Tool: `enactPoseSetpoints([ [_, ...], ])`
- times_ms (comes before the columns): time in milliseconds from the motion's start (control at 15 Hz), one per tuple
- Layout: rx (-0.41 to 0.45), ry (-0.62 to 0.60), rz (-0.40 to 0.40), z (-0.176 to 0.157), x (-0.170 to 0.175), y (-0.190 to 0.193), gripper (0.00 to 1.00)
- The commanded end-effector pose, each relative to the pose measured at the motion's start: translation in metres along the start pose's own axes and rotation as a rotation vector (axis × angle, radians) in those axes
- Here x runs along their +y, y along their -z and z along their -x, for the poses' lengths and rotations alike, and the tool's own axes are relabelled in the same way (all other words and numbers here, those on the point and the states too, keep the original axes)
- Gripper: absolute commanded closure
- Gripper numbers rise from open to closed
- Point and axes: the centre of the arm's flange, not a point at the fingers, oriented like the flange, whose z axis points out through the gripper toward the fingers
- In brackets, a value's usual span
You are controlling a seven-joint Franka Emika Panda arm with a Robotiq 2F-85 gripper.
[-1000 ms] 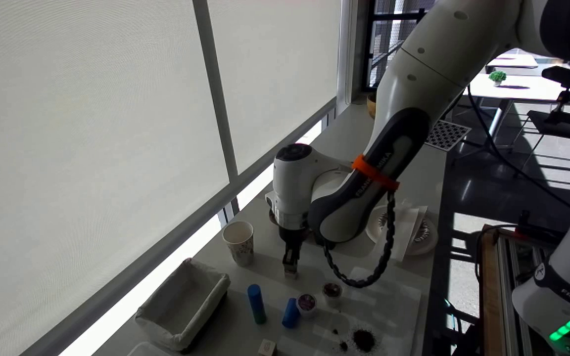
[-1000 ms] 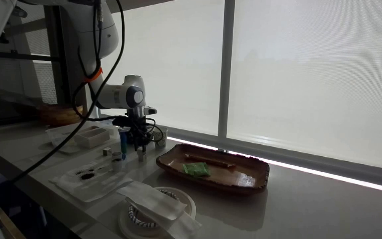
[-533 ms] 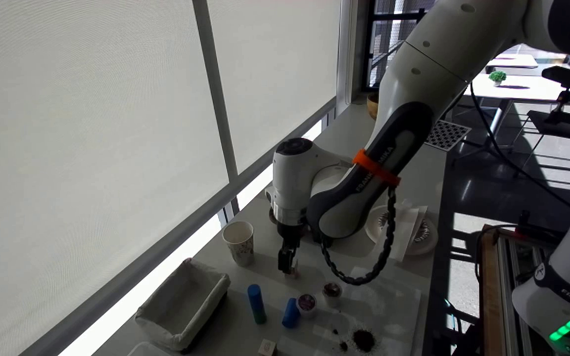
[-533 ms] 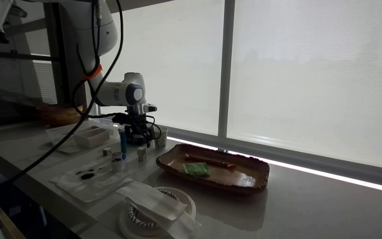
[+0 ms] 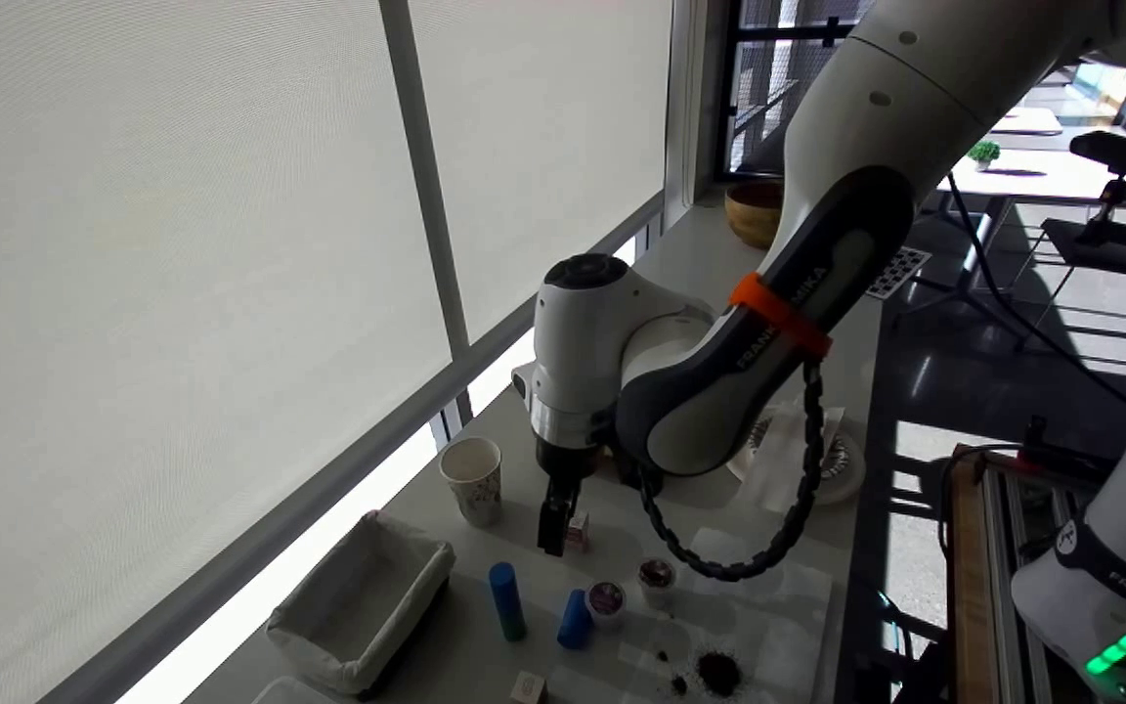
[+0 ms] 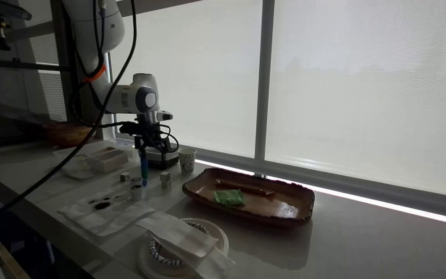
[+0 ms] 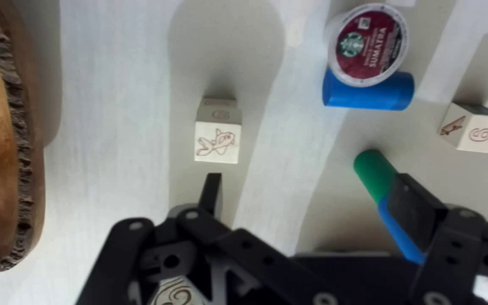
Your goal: Rearrange the some of the blocks
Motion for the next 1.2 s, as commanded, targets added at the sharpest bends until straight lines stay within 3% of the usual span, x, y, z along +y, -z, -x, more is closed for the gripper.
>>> enactPoseSetpoints([
  [0,0.009,0.048,-0.017,0.009,-0.026,0.020,0.00],
  [533,0.045,0.102,-0.074,-0.009,-0.075,0.027,0.00],
  [1133,0.058,0.133,-0.069,-0.031,-0.086,0.009,0.00],
])
